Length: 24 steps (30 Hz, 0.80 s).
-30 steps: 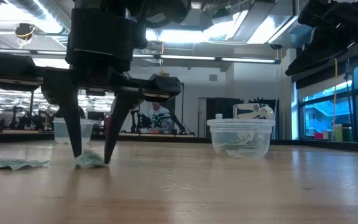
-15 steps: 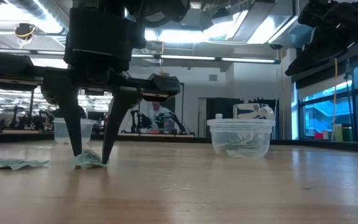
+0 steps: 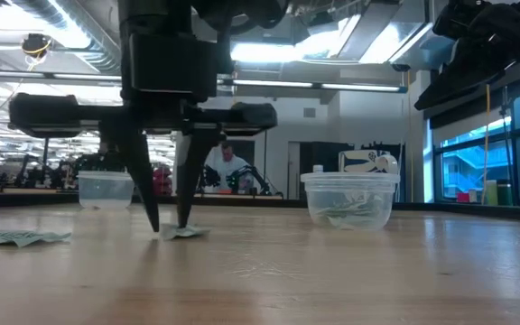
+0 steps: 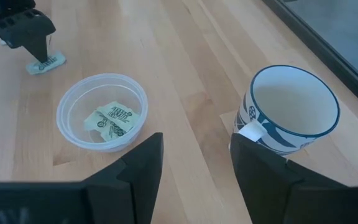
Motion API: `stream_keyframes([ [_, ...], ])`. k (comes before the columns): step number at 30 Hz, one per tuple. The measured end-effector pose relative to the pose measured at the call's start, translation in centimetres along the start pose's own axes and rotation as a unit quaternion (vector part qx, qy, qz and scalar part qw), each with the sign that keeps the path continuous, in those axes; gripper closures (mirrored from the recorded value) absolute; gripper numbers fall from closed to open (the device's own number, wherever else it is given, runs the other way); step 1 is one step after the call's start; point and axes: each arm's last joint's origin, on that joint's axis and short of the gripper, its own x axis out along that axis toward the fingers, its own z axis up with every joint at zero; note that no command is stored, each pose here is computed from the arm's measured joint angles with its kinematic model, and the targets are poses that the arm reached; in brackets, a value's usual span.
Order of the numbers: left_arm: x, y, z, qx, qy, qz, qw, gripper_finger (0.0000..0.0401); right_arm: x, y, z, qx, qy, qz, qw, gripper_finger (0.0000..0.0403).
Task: Pick and place Stevia / Truvia into bins
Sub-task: Put the green sugar packet into the circular transparent container, then put the green stevia packet into the circular transparent container
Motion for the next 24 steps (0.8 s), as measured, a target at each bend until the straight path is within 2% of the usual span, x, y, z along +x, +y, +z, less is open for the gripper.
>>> stream_keyframes([
  [7, -0.09, 0.06, -0.02, 0.001, 0.006, 0.009, 1.0, 0.0347, 0.0, 0.0, 0.0, 0.0, 0.0, 0.0, 1.0, 0.0211],
  [13, -0.1, 0.22, 0.02, -0.001, 0.003, 0.021, 1.0, 0.0326, 0.0, 0.0, 0.0, 0.001, 0.0, 0.0, 1.0, 0.0211],
  [19, -0.1, 0.11, 0.1, -0.008, -0.015, 0.0, 1.0, 0.0313, 0.0, 0.0, 0.0, 0.002, 0.0, 0.0, 1.0, 0.0211],
  [24, 0.53, 0.11, 0.02, -0.027, -0.011, -0.013, 0.999, 0.0318, 0.0, 0.0, 0.0, 0.002, 0.0, 0.0, 1.0, 0.0211],
])
